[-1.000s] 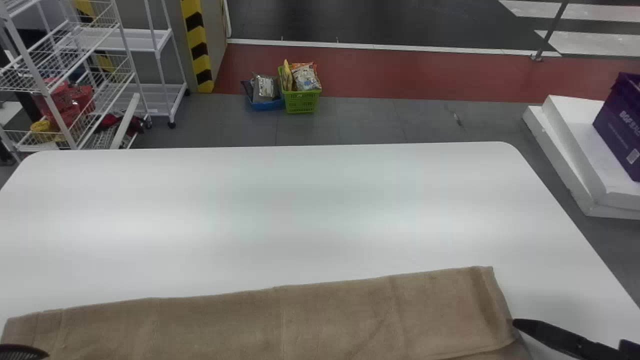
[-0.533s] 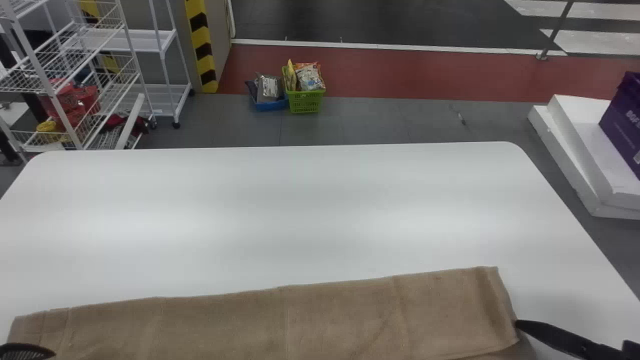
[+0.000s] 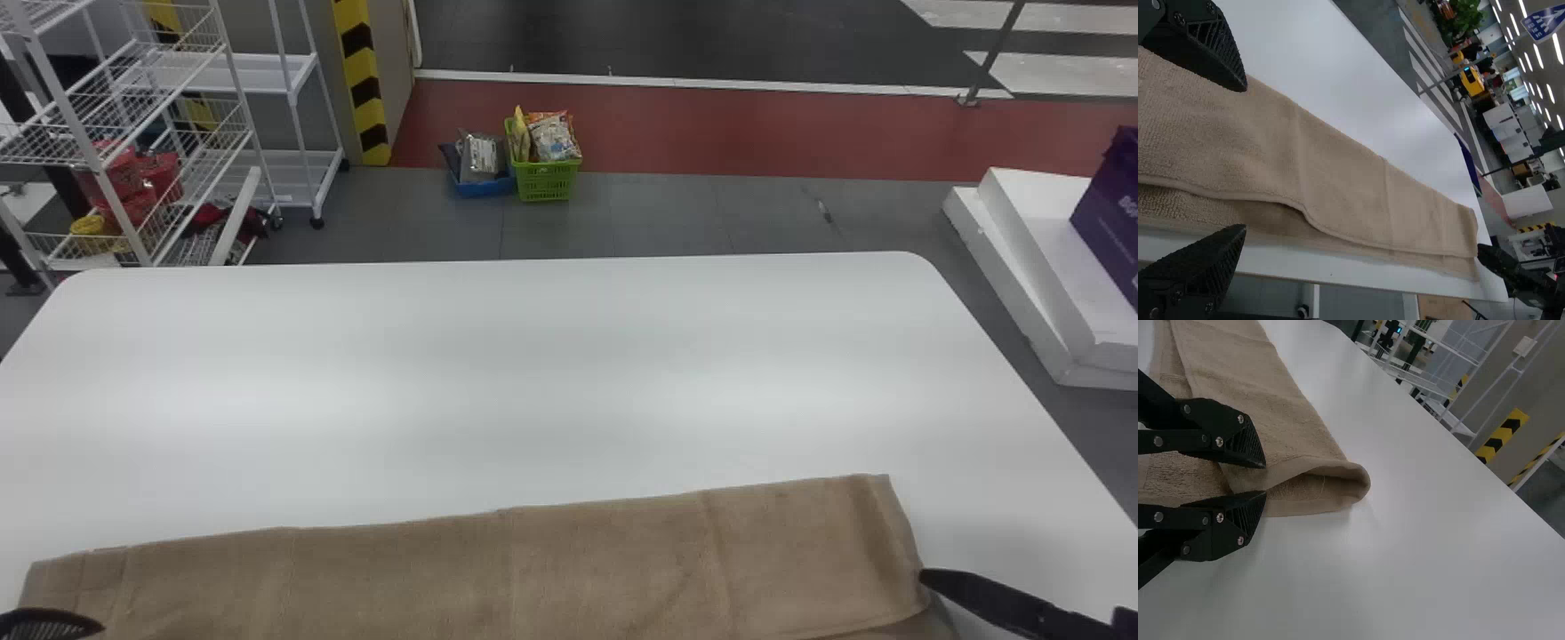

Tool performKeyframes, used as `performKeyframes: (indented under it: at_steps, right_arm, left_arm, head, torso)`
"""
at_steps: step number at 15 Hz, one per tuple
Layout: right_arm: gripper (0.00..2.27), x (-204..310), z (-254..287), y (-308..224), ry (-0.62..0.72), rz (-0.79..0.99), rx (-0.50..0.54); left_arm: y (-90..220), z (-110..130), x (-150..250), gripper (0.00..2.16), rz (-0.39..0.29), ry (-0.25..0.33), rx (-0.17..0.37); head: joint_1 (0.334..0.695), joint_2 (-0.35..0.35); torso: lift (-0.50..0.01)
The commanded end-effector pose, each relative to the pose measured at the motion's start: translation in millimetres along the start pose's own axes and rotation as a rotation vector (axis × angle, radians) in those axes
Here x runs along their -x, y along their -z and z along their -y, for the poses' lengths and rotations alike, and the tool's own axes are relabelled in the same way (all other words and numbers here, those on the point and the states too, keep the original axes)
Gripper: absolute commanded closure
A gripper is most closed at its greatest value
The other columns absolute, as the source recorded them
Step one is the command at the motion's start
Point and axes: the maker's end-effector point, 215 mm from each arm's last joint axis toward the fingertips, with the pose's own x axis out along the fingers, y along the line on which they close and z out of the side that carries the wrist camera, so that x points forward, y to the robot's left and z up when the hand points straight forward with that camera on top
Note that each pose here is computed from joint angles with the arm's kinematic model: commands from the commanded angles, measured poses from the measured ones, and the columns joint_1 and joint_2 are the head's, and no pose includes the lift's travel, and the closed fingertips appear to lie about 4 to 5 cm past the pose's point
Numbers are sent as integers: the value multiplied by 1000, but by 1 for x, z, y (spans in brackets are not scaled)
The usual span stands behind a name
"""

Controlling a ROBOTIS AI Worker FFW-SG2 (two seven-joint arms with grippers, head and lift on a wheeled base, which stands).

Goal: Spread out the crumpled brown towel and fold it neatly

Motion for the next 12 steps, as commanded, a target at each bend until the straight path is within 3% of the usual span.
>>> performKeyframes:
  at_steps: [1, 8, 12]
  right_arm:
    - [859, -2, 0, 1, 4, -8, 4]
    - [866, -2, 2, 3, 19, -20, 9]
    - [1116, -4, 0, 2, 14, -21, 17]
  left_arm:
    - [0, 1, -1, 76, 2, -1, 2]
    - [1, 1, -1, 76, 2, -3, 7]
    - [2, 1, -1, 76, 2, -3, 9]
  head:
    - [695, -53]
    - [695, -54]
    - [695, -47]
  torso:
    - [-128]
    - [-128]
    - [-128]
